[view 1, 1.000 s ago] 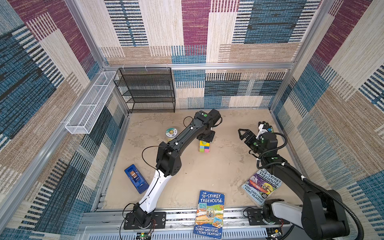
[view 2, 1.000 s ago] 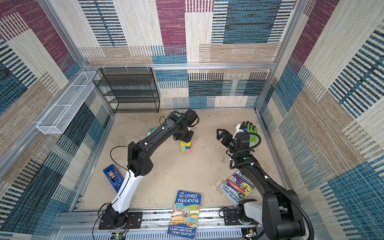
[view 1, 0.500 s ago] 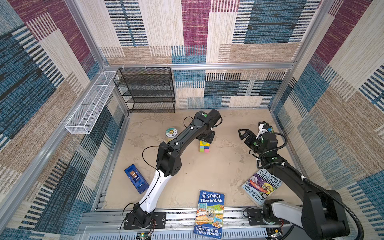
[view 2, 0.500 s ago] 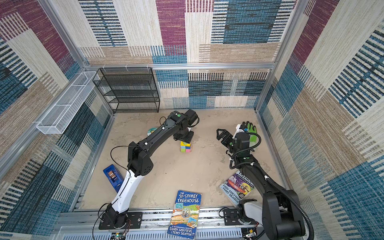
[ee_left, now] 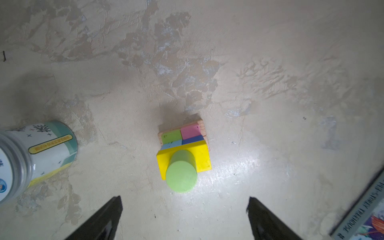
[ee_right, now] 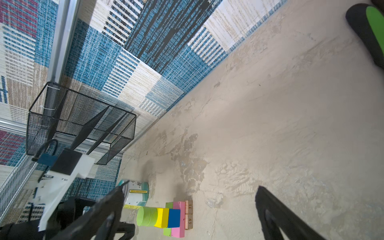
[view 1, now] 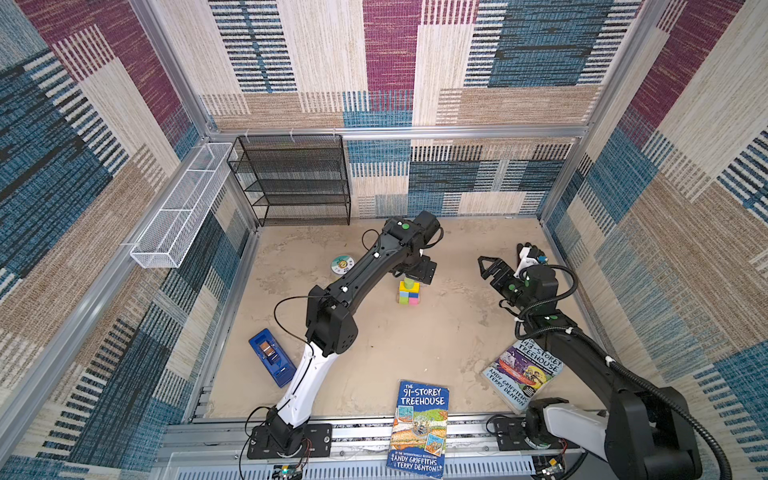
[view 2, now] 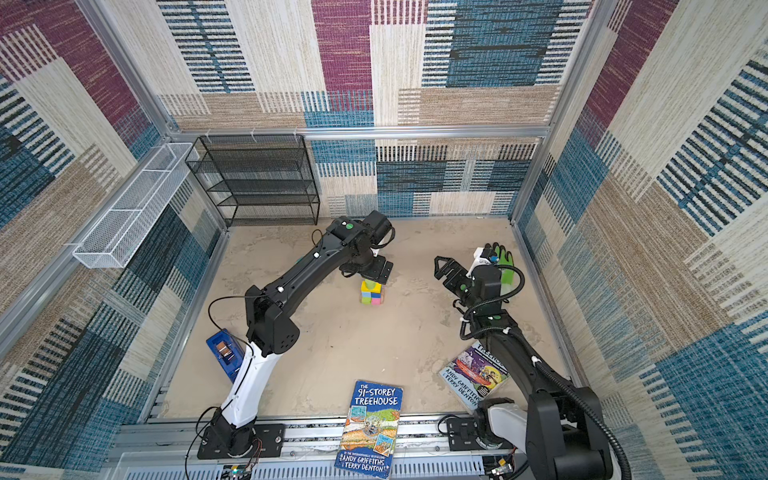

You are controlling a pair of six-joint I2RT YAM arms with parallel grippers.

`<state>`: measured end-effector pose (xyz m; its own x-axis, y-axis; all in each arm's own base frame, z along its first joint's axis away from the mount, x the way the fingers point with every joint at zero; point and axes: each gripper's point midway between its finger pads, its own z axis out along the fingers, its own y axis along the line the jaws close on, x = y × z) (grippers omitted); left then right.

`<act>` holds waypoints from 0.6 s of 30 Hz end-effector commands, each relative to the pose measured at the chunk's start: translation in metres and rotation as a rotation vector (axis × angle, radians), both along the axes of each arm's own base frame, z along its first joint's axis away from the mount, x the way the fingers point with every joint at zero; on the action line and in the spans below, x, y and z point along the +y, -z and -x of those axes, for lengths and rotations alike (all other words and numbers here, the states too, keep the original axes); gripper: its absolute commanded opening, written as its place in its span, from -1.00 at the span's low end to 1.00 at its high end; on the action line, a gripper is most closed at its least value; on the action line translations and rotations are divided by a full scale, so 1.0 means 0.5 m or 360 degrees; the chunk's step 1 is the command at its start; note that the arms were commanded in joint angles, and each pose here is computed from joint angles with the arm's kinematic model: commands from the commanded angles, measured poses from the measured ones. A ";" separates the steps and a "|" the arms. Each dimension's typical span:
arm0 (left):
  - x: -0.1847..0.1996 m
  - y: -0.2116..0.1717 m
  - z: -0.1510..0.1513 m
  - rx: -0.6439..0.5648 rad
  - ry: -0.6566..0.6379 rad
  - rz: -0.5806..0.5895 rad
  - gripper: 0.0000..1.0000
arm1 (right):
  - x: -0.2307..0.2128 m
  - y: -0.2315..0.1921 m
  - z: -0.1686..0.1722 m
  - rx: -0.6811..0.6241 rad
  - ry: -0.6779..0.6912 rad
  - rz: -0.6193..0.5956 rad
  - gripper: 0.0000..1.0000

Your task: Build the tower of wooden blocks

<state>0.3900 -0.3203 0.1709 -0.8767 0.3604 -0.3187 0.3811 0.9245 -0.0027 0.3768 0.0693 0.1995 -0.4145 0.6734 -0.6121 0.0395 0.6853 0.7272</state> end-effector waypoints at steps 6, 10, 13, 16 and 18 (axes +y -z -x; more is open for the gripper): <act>0.024 -0.126 0.024 -0.0155 0.0013 0.0108 0.98 | -0.023 -0.043 0.003 -0.0053 0.0083 0.0083 0.99; 0.071 -0.187 0.043 -0.0271 0.0004 0.0072 0.98 | -0.033 -0.074 0.007 -0.0093 0.0112 0.0146 0.99; 0.121 -0.215 0.061 -0.0353 -0.0031 -0.0010 0.98 | -0.050 -0.075 0.009 -0.0075 0.0170 0.0219 0.99; 0.162 -0.236 0.082 -0.0433 -0.0051 -0.0024 0.98 | -0.074 -0.069 0.010 -0.0053 0.0244 0.0326 0.99; 0.186 -0.252 0.098 -0.0500 -0.0064 0.0016 0.98 | -0.083 -0.075 0.009 -0.0064 0.0262 0.0406 0.99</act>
<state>0.3388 -0.2412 0.2841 -0.7944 0.3210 -0.5156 0.3395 0.9386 0.0612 0.3721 0.0414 0.2339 -0.3154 0.6108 -0.7262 0.1005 0.7825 0.6145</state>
